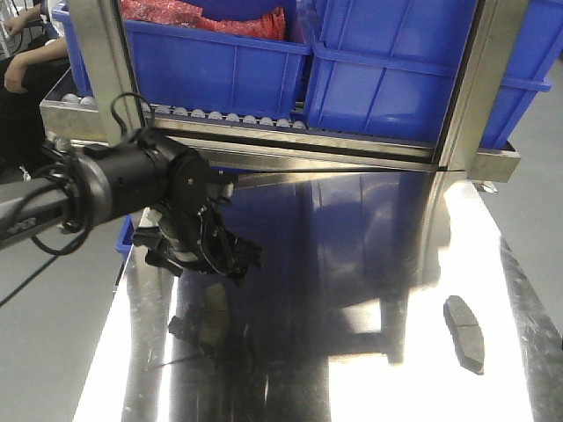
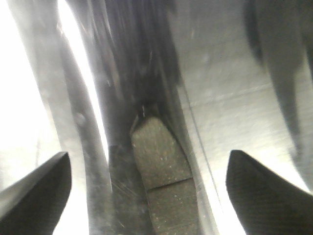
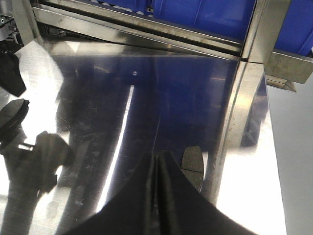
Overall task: Move and align brake pads A on conveyor
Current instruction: 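Lower the left gripper onto the nearer grey brake pad and close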
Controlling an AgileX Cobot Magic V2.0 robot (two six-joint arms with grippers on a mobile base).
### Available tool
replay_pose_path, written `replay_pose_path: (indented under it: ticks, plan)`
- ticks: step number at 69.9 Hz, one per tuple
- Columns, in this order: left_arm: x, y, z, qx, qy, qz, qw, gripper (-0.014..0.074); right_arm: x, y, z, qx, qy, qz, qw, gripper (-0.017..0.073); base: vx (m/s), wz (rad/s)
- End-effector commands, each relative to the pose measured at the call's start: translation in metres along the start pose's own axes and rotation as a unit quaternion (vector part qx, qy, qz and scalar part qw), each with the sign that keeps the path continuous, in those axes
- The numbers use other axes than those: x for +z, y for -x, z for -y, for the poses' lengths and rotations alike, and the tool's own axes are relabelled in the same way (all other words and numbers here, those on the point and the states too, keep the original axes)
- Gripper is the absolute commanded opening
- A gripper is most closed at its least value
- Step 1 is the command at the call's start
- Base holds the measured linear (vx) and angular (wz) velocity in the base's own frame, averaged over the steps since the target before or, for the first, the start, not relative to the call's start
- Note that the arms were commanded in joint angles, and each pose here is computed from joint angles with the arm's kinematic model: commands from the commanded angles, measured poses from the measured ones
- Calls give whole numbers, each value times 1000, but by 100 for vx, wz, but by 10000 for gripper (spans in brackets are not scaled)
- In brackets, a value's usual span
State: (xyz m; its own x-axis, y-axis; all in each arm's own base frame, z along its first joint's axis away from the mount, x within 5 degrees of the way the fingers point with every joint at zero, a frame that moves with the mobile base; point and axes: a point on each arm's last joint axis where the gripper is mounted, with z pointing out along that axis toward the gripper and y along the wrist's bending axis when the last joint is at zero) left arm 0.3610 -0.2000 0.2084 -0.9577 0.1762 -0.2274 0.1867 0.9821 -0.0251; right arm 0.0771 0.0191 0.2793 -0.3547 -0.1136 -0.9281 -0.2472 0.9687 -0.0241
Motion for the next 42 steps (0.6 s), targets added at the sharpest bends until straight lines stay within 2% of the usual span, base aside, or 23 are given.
replay_pose_path:
  ticks: [1, 13, 30, 42]
  plan:
    - [-16, 3, 5, -12, -17, 12, 1000, 585, -3, 14, 1, -5, -5, 44, 999, -3, 0, 0]
    - [-4, 2, 10, -27, -34, -10, 999, 585, -3, 14, 1, -5, -5, 44, 999, -3, 0, 0]
    - [-1, 1, 10, -27, -34, -10, 999, 585, -3, 14, 1, -5, -5, 44, 999, -3, 0, 0]
    - [11, -1, 10, -24, -26, -36, 999, 585, -3, 14, 1, -5, -5, 44, 999, -3, 0, 0]
